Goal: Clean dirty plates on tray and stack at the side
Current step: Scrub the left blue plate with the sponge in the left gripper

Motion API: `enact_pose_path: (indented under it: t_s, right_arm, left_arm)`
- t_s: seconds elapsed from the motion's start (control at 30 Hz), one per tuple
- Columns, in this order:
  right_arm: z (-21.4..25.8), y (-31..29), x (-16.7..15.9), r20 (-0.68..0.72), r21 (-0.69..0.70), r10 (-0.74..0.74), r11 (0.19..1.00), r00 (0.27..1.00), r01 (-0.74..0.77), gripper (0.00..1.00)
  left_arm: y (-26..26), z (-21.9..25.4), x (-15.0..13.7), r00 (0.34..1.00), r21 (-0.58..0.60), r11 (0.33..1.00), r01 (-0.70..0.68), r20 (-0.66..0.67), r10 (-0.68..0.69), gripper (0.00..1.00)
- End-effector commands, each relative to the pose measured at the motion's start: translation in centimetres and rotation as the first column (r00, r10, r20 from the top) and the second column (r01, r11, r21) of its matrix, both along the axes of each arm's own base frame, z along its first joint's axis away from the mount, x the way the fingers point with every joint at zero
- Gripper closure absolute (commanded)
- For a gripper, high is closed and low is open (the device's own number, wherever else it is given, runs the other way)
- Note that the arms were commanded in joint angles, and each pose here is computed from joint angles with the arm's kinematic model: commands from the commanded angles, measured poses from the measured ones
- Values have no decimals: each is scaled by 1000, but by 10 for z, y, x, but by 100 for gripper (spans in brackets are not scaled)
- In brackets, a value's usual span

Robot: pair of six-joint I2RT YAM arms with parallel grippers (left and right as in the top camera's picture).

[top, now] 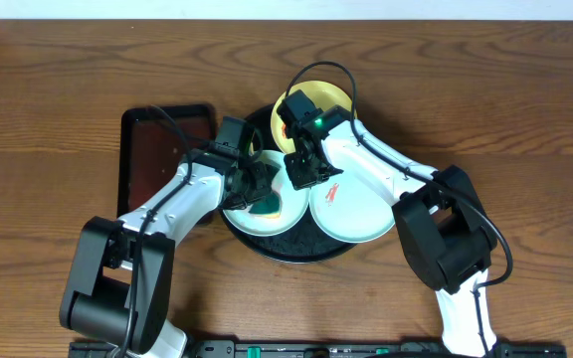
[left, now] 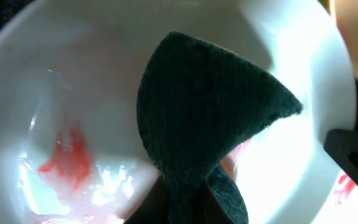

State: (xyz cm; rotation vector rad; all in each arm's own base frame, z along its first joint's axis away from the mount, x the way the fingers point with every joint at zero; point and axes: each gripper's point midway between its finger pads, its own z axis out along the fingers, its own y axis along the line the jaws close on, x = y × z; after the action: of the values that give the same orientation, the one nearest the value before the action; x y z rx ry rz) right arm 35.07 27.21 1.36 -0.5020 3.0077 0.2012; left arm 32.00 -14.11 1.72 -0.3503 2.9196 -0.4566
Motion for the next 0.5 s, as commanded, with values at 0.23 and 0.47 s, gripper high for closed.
enact_pose_path:
  t_s: [0.23, 0.47]
  right_arm:
    - [-11, -17, 1, -10, -63, -22, 998, 1000, 21, 99]
    - [-12, -18, 0, -17, -70, -7, 998, 1000, 6, 99]
  left_arm:
    - [101, -13, 14, 995, 513, 855, -78, 96, 33, 92]
    - [101, -9, 26, 989, 552, 834, 21, 113, -100, 92]
